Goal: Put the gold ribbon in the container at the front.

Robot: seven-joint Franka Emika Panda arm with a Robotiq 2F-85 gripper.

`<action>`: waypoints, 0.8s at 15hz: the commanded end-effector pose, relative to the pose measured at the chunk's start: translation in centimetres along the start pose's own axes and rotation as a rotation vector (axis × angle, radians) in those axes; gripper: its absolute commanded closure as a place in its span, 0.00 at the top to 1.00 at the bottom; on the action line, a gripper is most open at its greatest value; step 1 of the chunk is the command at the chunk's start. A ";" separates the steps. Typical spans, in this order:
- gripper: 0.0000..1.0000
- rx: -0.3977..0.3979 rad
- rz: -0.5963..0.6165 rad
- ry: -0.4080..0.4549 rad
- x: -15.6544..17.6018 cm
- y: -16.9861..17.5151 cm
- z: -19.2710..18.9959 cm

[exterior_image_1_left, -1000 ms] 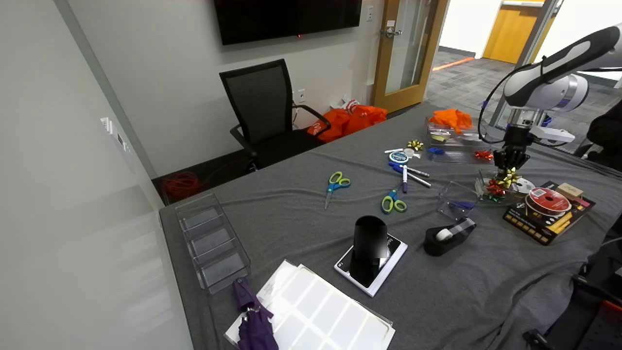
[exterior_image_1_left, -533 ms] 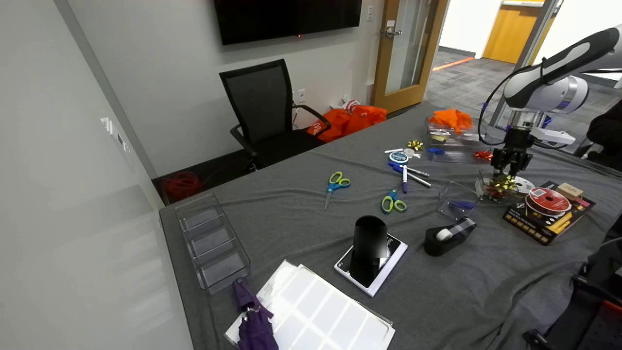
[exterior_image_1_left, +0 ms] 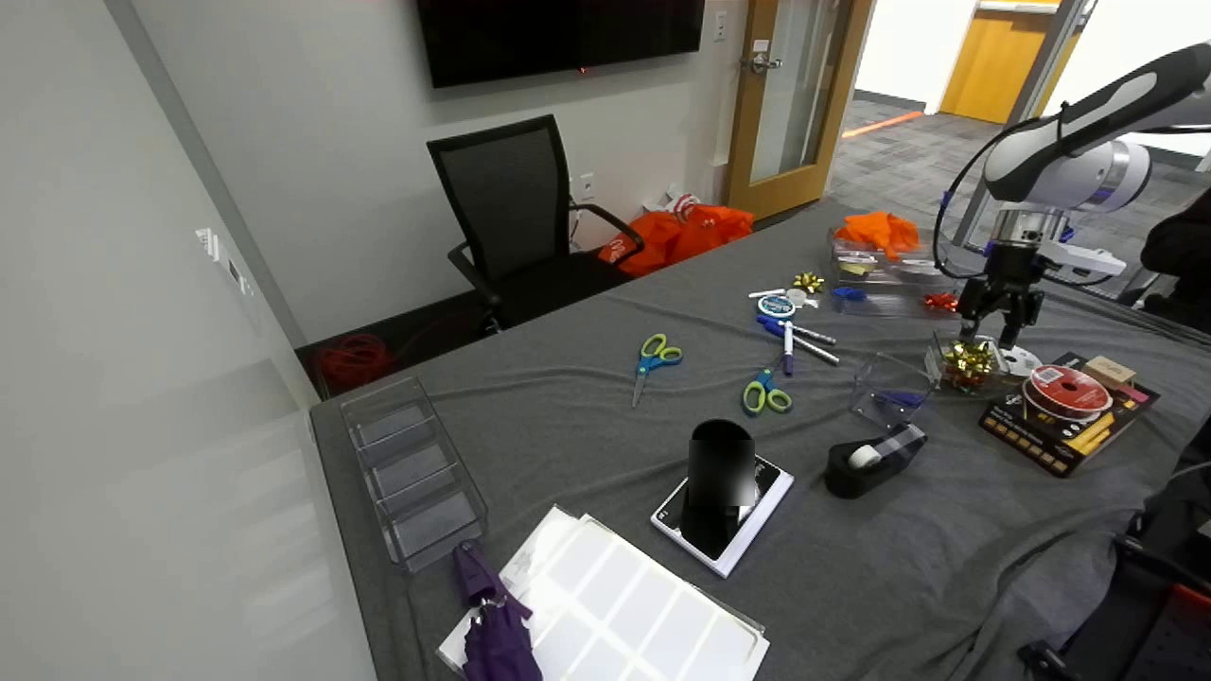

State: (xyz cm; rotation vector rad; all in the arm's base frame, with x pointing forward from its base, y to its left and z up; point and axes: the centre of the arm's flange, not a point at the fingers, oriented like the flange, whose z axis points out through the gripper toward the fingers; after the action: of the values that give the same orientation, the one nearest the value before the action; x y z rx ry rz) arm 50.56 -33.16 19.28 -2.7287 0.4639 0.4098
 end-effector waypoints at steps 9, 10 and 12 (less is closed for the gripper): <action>1.00 0.048 -0.024 0.169 0.2 -3.7 -6.3; 1.00 0.034 -0.020 0.188 0.6 -4.0 -6.8; 1.00 0.007 -0.009 0.221 1.5 -4.9 -7.7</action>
State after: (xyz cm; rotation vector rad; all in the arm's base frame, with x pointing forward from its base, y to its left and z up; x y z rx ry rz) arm 53.88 -32.49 26.13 -2.7482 0.4757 0.1690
